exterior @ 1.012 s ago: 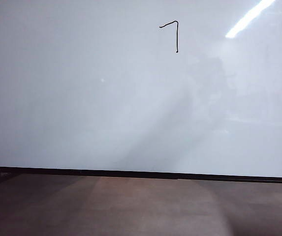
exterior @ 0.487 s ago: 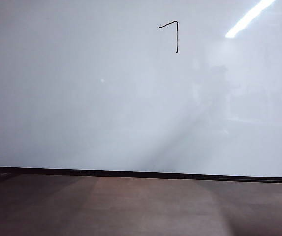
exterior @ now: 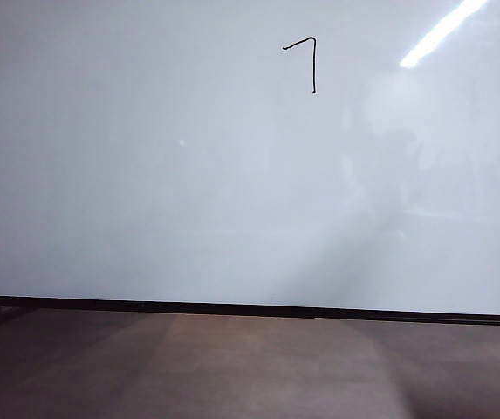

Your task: Reach to the right to find the marker pen, pick it up, and write the number 7 on the whiteboard.

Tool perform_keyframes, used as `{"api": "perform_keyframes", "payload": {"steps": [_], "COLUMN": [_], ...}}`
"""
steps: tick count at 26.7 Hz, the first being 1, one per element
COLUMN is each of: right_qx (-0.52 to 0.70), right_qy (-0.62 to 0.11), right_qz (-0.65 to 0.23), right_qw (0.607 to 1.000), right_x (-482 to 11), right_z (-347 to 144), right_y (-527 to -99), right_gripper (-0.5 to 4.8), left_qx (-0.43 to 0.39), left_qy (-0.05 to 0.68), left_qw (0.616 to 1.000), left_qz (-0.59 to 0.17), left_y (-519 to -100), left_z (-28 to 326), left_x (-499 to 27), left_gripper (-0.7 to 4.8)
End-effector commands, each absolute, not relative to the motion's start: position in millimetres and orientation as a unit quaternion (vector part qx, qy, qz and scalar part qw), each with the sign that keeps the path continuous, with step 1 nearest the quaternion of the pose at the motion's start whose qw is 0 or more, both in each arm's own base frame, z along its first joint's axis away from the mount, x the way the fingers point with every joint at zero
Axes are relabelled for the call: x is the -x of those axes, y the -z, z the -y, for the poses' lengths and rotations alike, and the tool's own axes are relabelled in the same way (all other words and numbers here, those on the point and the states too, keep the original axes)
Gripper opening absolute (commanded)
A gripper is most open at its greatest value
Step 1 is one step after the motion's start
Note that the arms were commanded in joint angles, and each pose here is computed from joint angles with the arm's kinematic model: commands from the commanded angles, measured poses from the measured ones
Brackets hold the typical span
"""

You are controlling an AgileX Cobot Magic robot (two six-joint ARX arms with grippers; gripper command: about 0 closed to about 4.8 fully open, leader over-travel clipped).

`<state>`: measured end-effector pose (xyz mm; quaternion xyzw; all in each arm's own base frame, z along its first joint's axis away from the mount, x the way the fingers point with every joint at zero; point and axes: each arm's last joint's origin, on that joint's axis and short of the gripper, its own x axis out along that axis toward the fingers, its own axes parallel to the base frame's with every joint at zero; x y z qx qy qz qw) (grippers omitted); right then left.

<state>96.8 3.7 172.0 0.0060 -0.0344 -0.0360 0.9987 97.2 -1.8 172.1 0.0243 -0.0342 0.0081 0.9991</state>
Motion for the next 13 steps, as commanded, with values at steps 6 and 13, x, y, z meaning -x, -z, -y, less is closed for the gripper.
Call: {"api": "perform_keyframes", "payload": {"steps": [6, 13], "right_qx": [-0.012, -0.008], "right_qy": [0.034, -0.024], "right_qz": [0.051, 0.052], "right_qw": [0.998, 0.998], "right_x": [-96.7, -96.7], "right_z": [-3.5, -6.9], "right_y": [-174.6, -174.9], "right_gripper": [0.02, 0.02], "left_qx": [-0.024, -0.024], "left_qy": [-0.009, -0.009], "left_qw": [0.999, 0.999], "left_qz": [0.039, 0.039], "left_y": [-173.3, -173.3], "left_z": [1.6, 1.6], "left_x": [-97.1, -97.1], "left_gripper": [-0.05, -0.05]}}
